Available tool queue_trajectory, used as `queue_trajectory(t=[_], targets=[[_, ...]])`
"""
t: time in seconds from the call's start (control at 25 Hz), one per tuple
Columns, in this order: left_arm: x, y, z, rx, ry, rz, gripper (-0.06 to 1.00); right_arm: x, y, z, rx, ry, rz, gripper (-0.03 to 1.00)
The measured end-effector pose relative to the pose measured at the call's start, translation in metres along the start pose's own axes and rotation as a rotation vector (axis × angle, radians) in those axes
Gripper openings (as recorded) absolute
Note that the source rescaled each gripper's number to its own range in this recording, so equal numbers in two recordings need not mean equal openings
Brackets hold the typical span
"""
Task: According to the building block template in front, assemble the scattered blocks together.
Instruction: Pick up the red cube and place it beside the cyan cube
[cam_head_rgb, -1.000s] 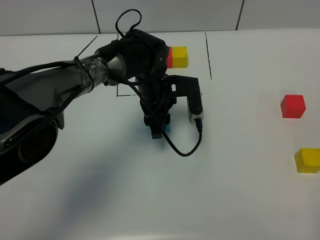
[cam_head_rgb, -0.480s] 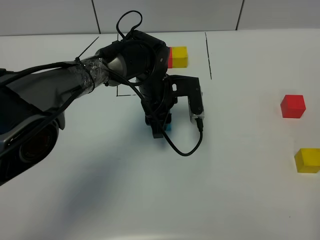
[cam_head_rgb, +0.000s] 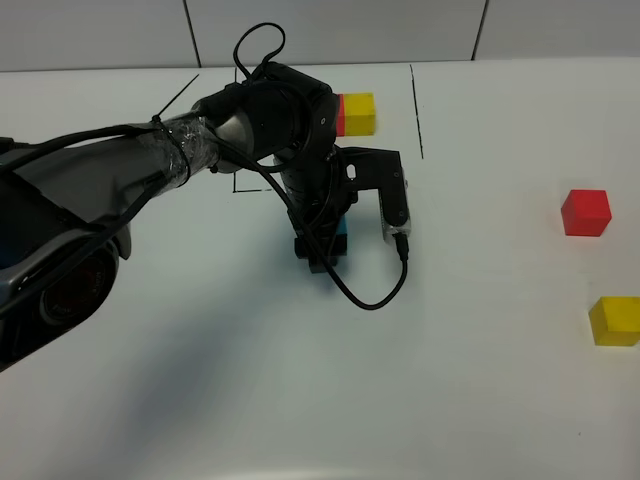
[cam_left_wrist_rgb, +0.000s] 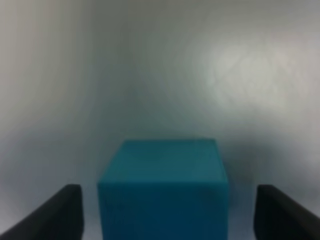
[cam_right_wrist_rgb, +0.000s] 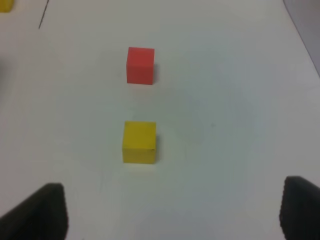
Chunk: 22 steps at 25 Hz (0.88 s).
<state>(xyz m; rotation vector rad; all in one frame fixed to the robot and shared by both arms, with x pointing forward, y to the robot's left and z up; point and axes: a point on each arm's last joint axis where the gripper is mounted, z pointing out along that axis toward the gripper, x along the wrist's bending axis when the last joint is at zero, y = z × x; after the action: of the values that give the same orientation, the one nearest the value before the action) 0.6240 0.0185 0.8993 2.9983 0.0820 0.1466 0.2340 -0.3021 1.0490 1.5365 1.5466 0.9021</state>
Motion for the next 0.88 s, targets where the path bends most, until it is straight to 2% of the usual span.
queue_trajectory(t=[0.08, 0.16, 0.2, 0.32, 0.44, 0.56, 0.72, 0.88], targets=[[0.000, 0.000, 0.000, 0.000, 0.001, 0.000, 0.86, 0.000, 0.000, 0.000, 0.000, 0.000, 0.000, 0.74], [0.000, 0.000, -0.004, -0.005, 0.007, -0.001, 0.98, 0.000, 0.000, 0.000, 0.000, 0.000, 0.000, 0.74], [0.001, 0.001, -0.008, -0.010, 0.013, -0.001, 1.00, 0.000, 0.000, 0.000, 0.000, 0.000, 0.000, 0.74], [0.003, 0.004, -0.036, -0.052, 0.066, -0.009, 1.00, 0.000, 0.000, 0.000, 0.000, 0.000, 0.000, 0.74], [0.004, 0.008, -0.079, -0.124, 0.144, -0.073, 0.94, 0.000, 0.000, 0.000, 0.000, 0.000, 0.000, 0.74], [0.009, 0.003, -0.111, -0.185, 0.207, -0.205, 0.92, 0.000, 0.000, 0.000, 0.000, 0.000, 0.000, 0.74], [0.022, -0.020, -0.140, -0.201, 0.281, -0.387, 0.92, 0.000, 0.000, 0.000, 0.000, 0.000, 0.000, 0.74], [0.038, -0.053, -0.159, -0.206, 0.305, -0.607, 0.91, 0.000, 0.000, 0.000, 0.000, 0.000, 0.000, 0.74]])
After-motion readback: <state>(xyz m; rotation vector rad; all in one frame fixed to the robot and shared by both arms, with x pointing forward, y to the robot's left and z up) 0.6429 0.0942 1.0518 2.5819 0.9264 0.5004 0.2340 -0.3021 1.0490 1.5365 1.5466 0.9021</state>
